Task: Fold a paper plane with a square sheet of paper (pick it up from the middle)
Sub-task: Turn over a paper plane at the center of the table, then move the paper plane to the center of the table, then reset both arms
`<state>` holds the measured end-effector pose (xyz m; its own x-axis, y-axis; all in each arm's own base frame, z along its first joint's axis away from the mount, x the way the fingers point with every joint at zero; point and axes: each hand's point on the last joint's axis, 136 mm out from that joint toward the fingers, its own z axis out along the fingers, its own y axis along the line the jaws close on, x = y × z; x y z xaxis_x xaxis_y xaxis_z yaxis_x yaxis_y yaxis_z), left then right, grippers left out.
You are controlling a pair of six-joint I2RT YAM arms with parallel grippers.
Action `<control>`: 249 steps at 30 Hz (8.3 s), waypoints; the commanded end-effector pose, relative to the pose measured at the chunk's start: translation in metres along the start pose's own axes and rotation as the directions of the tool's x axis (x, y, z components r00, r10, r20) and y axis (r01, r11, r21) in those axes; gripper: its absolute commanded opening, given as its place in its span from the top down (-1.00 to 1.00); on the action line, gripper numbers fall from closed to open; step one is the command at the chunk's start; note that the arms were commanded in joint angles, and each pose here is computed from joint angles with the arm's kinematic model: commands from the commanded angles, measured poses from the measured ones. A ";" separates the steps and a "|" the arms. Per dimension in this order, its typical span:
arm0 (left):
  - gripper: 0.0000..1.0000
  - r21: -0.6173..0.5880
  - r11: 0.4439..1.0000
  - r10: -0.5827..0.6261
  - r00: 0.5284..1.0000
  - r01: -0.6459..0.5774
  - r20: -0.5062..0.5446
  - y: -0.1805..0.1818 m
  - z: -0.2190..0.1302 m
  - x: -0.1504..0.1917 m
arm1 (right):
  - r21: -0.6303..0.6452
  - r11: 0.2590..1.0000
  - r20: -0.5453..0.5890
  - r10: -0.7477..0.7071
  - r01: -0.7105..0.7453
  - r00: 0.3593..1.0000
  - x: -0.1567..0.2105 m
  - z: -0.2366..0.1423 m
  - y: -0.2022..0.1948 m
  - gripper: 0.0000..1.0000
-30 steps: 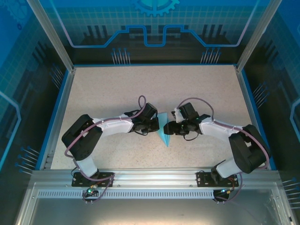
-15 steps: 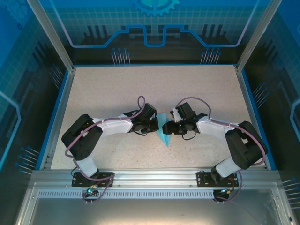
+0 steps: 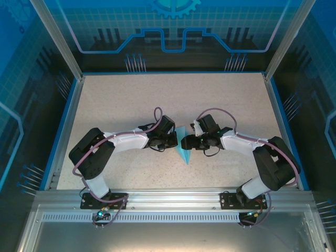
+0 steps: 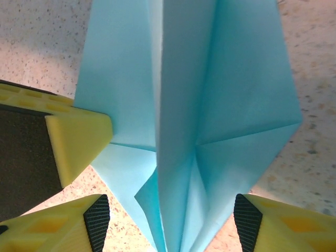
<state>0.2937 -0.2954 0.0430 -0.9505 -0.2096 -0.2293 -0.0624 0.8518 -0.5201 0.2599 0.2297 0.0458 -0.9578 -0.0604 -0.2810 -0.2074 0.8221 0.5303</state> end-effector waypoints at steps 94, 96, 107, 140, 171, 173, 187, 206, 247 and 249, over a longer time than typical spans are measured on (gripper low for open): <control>-0.36 -0.068 0.997 -0.017 0.945 0.042 0.327 0.092 -0.125 -0.004 | 0.546 0.833 -0.189 0.019 0.088 0.982 -0.031 0.037 -0.012 0.79; -0.36 -0.070 0.997 -0.017 0.945 0.042 0.326 0.093 -0.125 -0.004 | 0.547 0.833 -0.190 0.020 0.089 0.982 -0.031 0.039 -0.013 0.79; -0.38 -0.063 0.997 -0.016 0.948 0.038 0.319 0.091 -0.127 -0.003 | 0.536 0.838 -0.208 0.017 0.099 0.978 -0.031 0.045 -0.011 0.66; -0.42 -0.059 0.997 -0.026 0.953 0.046 0.303 0.090 -0.125 -0.001 | 0.540 0.838 -0.146 0.002 0.078 0.989 -0.049 0.019 -0.004 0.86; -0.74 -0.146 0.989 0.056 0.912 0.004 0.406 0.104 -0.156 -0.011 | 0.444 0.896 0.223 -0.082 -0.026 0.971 -0.070 -0.092 0.022 -0.15; -0.77 -0.170 0.985 0.064 0.906 0.009 0.419 0.107 -0.160 -0.014 | 0.484 0.874 0.305 -0.114 -0.050 0.946 -0.071 -0.120 0.014 -0.19; -0.97 -0.407 0.913 0.219 0.786 0.044 0.578 0.145 -0.200 -0.051 | 0.724 0.652 0.520 -0.303 -0.224 0.799 -0.064 -0.211 -0.111 -0.74; -0.97 -0.449 0.843 0.141 0.685 0.295 0.714 0.217 -0.235 -0.109 | 0.616 0.786 0.577 -0.494 0.051 0.650 -0.136 -0.130 -0.163 -0.67; -0.97 -0.441 0.891 0.418 0.571 -0.106 0.707 0.224 -0.154 -0.172 | 0.580 0.810 0.600 -0.492 0.081 0.631 -0.132 -0.123 -0.166 -0.99; -0.97 -0.441 0.891 0.417 0.572 -0.105 0.706 0.224 -0.154 -0.172 | 0.581 0.810 0.599 -0.493 0.081 0.631 -0.132 -0.123 -0.166 -0.99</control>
<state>0.3889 0.0067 0.0780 -0.4101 -0.1065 -0.9058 -0.1155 0.9912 -0.0642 0.3896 0.0352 0.0820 -0.4226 -0.1093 -0.8997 -0.1368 0.9890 -0.0558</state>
